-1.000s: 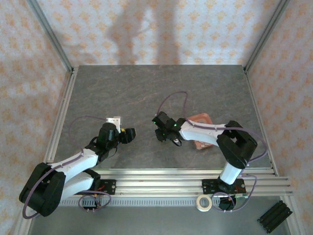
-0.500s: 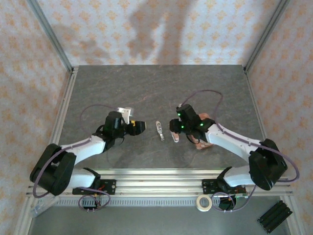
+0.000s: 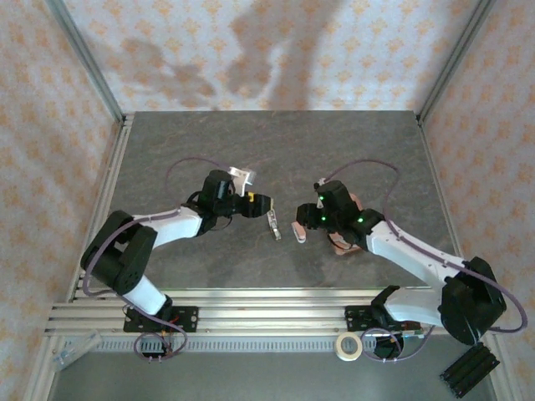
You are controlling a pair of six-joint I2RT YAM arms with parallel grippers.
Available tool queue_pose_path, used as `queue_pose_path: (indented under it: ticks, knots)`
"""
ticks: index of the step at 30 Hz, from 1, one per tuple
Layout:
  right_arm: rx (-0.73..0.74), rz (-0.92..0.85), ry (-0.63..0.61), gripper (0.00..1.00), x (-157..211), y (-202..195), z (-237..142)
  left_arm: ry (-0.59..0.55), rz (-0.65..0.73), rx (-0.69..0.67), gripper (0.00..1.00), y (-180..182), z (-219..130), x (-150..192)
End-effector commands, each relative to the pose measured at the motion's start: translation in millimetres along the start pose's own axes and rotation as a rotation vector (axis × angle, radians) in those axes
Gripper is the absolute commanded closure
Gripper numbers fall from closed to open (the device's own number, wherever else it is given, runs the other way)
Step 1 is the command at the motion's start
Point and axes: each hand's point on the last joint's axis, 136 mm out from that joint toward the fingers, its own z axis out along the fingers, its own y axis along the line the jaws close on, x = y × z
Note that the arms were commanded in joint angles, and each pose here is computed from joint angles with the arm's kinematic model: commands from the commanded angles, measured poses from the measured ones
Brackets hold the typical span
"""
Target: Load the staples into the stapler
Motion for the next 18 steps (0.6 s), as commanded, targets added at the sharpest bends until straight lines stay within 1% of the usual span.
queue_pose_path:
  ticks: [1,8,14,18]
  knots:
    - [-0.005,0.02,-0.021,0.63,-1.1,-2.2,-7.2,0.057,0.051,0.075,0.3,-17.2,15.1,3.0]
    - [0.012,0.016,-0.024,0.63,-0.9,-5.3,-10.8,0.134,0.074,0.16,0.33,-35.1,28.0,18.8]
    - [0.02,0.014,-0.019,0.65,0.2,-6.7,-10.7,0.171,0.112,0.227,0.36,-52.1,22.7,31.6]
    - [0.028,0.015,-0.015,0.66,1.2,-8.3,-10.8,0.22,0.142,0.263,0.36,-63.3,19.7,46.4]
